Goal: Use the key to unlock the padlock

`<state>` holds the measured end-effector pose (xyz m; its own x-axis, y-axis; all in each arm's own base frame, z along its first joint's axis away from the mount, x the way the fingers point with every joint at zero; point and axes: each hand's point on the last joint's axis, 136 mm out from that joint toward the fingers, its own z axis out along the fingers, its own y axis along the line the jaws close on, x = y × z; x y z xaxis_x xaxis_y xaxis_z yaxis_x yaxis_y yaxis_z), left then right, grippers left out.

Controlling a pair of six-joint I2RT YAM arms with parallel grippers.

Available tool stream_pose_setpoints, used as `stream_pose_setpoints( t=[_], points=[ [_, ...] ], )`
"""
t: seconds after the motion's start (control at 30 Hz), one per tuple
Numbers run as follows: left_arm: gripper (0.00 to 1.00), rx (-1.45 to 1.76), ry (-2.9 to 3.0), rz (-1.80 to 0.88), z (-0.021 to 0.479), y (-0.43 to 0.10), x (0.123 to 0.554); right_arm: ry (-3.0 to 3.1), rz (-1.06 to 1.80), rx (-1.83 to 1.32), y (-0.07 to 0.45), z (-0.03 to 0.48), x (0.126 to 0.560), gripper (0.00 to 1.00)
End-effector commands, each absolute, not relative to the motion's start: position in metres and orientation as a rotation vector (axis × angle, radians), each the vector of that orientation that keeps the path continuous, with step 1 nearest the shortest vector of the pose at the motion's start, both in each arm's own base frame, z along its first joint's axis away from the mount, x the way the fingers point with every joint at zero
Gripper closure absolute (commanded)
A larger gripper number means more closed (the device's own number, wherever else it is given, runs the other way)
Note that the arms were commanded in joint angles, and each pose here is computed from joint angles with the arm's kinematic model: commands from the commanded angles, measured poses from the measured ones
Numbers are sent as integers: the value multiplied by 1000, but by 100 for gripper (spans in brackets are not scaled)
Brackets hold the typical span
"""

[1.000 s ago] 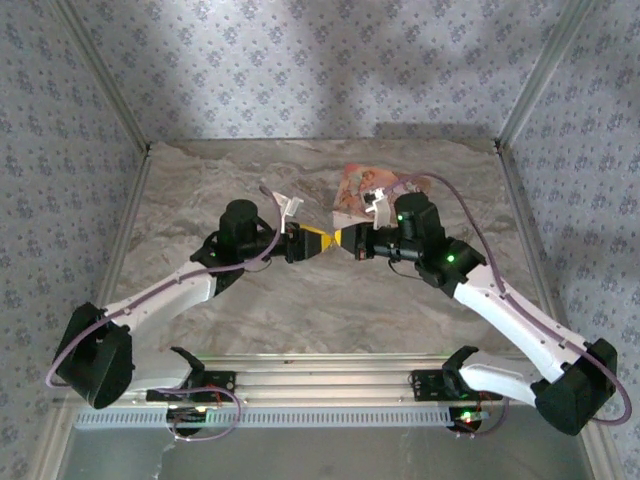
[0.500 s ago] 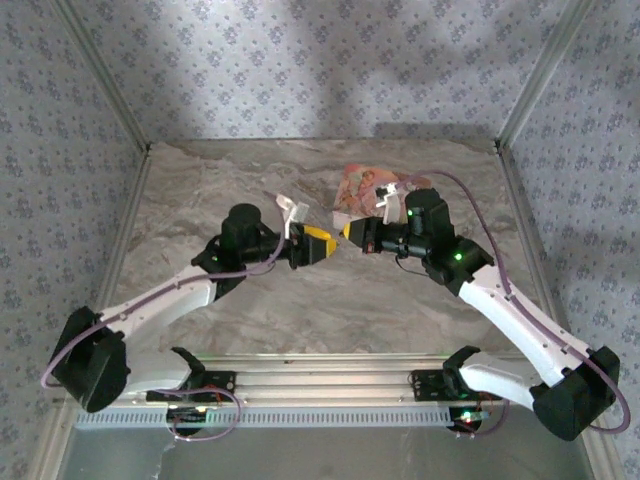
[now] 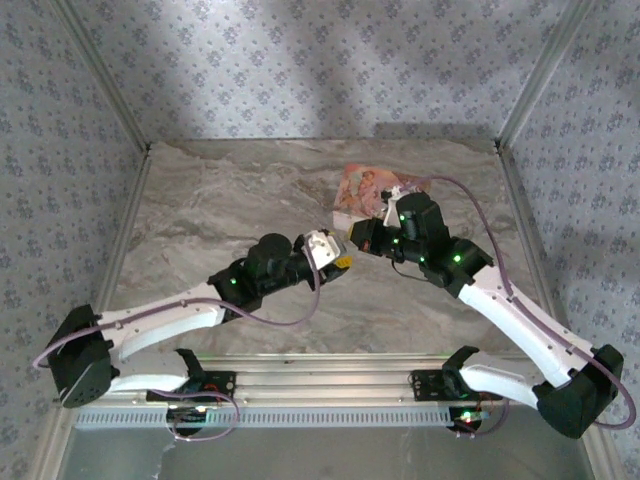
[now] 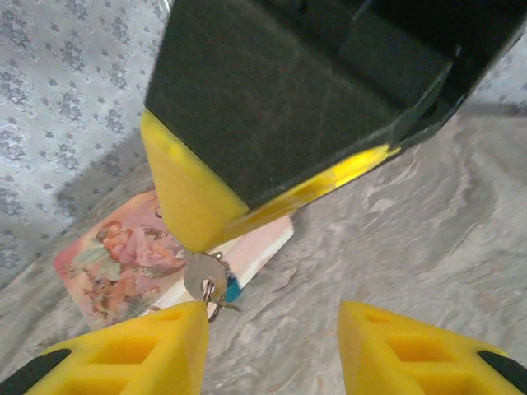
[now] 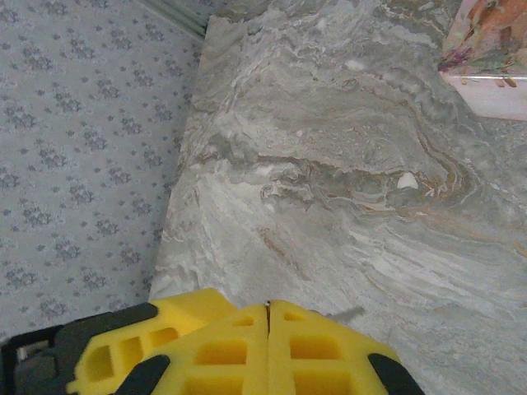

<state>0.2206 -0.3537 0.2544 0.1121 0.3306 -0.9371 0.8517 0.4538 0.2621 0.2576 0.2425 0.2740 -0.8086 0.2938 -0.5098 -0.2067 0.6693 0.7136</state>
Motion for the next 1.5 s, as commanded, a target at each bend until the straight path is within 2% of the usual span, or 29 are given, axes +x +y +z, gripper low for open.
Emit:
stream_pose_setpoints(
  t=[0.0,0.4,0.7,0.87,1.17,1.47],
  points=[
    [54,1092,1365,-413,276,-359,234,2254,1050,120,235,285,257,100],
    [55,1066,1403,-413,273,-363,242,2254,1035,91,234,280,254,100],
    [60,801,1597,-1150,288,-330,235,2098,1114,-169,230,305,248,100],
    [63,724,1613,-1504,307,-329,227,1992,1193,-327,237,325,243,100],
    [65,621,1485,-1854,344,-342,229,1911,1288,-433,247,342,233,100],
    [67,572,1457,-1909,341,-343,234,1938,1279,-425,246,334,234,100]
  ],
)
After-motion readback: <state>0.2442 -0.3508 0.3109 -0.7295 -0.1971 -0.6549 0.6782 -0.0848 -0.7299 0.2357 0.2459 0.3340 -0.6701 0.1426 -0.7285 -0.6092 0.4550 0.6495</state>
